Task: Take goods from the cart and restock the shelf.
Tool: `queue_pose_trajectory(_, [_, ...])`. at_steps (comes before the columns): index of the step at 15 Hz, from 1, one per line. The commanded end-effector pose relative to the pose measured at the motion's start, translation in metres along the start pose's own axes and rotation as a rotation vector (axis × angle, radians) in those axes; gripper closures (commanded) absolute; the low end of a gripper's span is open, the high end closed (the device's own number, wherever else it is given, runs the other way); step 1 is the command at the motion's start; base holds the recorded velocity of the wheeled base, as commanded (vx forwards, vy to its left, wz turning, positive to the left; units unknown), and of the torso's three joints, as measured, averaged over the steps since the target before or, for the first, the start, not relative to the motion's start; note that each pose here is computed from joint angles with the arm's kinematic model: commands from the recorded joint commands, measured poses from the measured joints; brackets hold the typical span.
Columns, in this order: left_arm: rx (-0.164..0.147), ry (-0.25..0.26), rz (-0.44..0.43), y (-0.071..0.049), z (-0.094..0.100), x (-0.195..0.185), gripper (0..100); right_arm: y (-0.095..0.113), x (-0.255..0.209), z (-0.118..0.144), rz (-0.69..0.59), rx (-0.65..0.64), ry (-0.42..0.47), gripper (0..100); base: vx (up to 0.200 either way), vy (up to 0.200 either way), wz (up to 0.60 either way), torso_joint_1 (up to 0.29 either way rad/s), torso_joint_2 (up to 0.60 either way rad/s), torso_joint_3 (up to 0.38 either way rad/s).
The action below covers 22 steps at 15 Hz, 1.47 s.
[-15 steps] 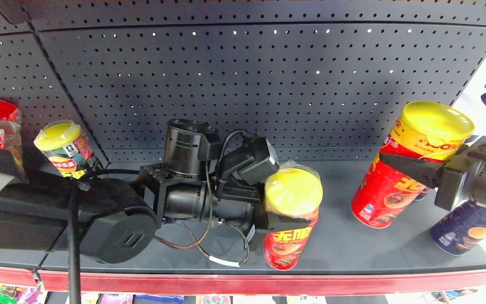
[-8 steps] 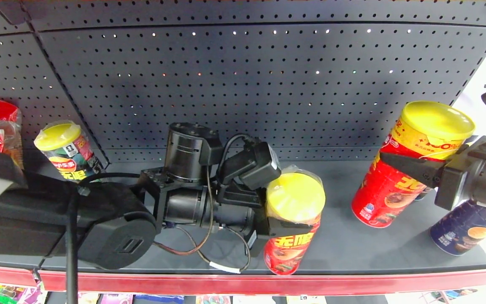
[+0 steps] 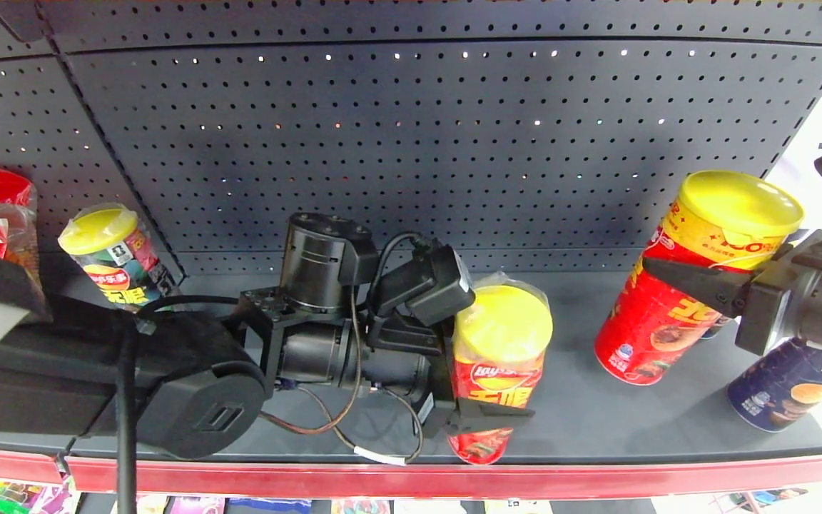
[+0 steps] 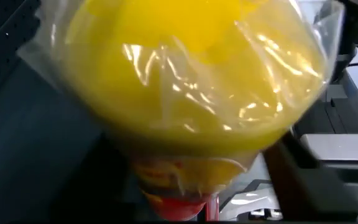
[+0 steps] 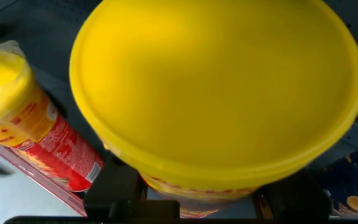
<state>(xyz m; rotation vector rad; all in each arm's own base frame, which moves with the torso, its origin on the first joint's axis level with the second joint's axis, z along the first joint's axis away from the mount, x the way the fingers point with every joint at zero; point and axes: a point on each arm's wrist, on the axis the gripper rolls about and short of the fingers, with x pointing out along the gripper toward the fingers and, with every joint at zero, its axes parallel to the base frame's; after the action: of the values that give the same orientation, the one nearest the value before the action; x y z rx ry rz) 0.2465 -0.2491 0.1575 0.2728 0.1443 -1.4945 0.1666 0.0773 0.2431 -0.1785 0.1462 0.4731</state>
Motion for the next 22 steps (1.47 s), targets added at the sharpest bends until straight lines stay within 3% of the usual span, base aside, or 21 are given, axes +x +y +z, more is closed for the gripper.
queue_pose_trajectory(1, [0.003, -0.002, 0.0, 0.0, 0.0, 0.0, 0, 0.0, 0.0, 0.0, 0.001, -0.001, -0.001, 100, 0.0, 0.0, 0.0, 0.0, 0.0, 0.0])
queue_pose_trajectory(4, [-0.007, 0.012, 0.008, -0.01, -0.004, -0.011, 0, 0.001, 0.002, 0.002, 0.013, -0.005, -0.004, 100, 0.0, 0.0, 0.0, 0.0, 0.0, 0.0])
queue_pose_trajectory(5, [-0.019, 0.029, 0.035, -0.02, -0.012, -0.023, 0, 0.004, 0.005, 0.003, 0.044, -0.003, -0.006, 100, 0.0, 0.0, 0.0, 0.0, 0.0, 0.0])
queue_pose_trajectory(7, [-0.024, 0.029, 0.081, -0.027, -0.021, -0.041, 0, 0.007, 0.015, -0.001, 0.075, 0.025, 0.016, 100, 0.0, 0.0, 0.0, 0.0, 0.0, 0.0])
queue_pose_trajectory(8, [-0.045, 0.023, 0.135, -0.035, -0.032, -0.064, 0, 0.009, 0.028, -0.002, 0.082, 0.042, 0.008, 100, 0.0, 0.0, 0.0, 0.0, 0.0, 0.0])
queue_pose_trajectory(10, [-0.101, 0.028, 0.206, -0.049, -0.036, -0.082, 0, 0.009, 0.044, -0.007, 0.082, 0.044, 0.01, 100, 0.0, 0.0, 0.0, 0.0, 0.0, 0.0])
queue_pose_trajectory(12, [-0.216, 0.007, 0.321, -0.067, -0.03, -0.102, 0, 0.013, 0.065, -0.015, 0.107, 0.052, 0.026, 100, 0.0, 0.0, 0.0, 0.0, 0.0, 0.0])
queue_pose_trajectory(14, [-0.242, 0.018, 0.376, -0.076, -0.034, -0.112, 0, 0.016, 0.084, -0.021, 0.141, 0.049, 0.026, 100, 0.0, 0.0, 0.0, 0.0, 0.0, 0.0])
queue_pose_trajectory(16, [-0.245, 0.03, 0.441, -0.08, -0.035, -0.116, 0, 0.017, 0.097, -0.024, 0.146, 0.046, 0.03, 100, 0.0, 0.0, 0.0, 0.0, 0.0, 0.0])
queue_pose_trajectory(19, [-0.277, 0.05, 0.569, -0.078, -0.039, -0.122, 0, 0.025, 0.116, -0.023, 0.171, 0.041, 0.037, 100, 0.0, 0.0, 0.0, 0.0, 0.0, 0.0])
queue_pose_trajectory(22, [-0.288, 0.054, 0.587, -0.075, -0.041, -0.126, 0, 0.026, 0.129, -0.023, 0.174, 0.039, 0.041, 100, 0.0, 0.0, 0.0, 0.0, 0.0, 0.0])
